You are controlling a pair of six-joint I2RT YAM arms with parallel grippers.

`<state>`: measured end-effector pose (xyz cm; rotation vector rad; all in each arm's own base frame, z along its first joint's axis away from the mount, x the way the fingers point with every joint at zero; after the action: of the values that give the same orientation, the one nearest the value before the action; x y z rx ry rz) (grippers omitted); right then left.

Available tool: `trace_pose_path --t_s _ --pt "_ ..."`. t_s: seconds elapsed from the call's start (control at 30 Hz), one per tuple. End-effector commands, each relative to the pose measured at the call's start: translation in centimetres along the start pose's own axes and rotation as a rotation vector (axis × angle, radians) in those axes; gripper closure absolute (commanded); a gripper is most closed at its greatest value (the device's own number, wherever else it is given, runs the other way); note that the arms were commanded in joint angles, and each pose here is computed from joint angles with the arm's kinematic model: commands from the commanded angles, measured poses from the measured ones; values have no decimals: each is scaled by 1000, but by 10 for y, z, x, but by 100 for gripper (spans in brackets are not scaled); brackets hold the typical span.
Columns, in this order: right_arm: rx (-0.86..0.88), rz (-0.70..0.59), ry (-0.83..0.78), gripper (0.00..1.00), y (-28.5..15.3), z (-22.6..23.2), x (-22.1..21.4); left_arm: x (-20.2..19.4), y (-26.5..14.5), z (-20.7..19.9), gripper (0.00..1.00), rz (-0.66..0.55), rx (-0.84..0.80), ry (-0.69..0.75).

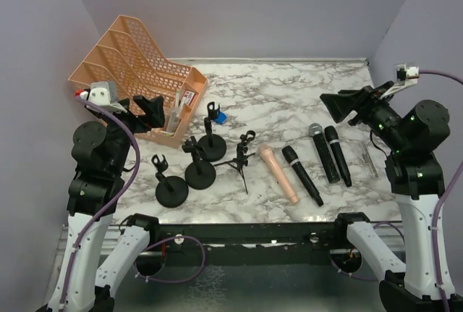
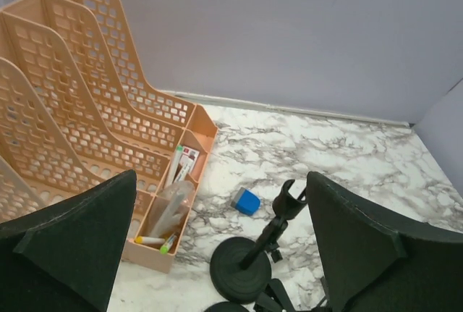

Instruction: Attach the microphones to the stand

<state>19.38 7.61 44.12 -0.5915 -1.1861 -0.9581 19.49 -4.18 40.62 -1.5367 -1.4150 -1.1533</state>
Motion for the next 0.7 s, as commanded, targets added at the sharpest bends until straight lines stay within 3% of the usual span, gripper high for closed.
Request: trace_pose_path --t_s 0.0,0.2,0.47,0.67 --pt "52 142 37 22 2 -8 -41 -12 0 -6 1 4 -58 -80" --pt "109 210 122 11 8 -12 -71 -25 3 -16 1 57 -154 -101" --pt "76 330 221 7 23 -24 -117 -30 10 -27 1 34 -266 -133" --pt "67 414 197 2 60 12 -156 -40 13 -40 1 38 -393 -199"
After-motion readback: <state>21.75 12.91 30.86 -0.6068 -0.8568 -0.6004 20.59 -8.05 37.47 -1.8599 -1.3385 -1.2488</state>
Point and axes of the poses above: each gripper's point midway between its finger pads, its own y axis out along the fingers, its own z axis along the line the jaws close on, x = y × z, the point moved 6 cm from there along -y, back along the fingers, and after that the axes turned 4 degrees about -y, right-handed, at the moved point
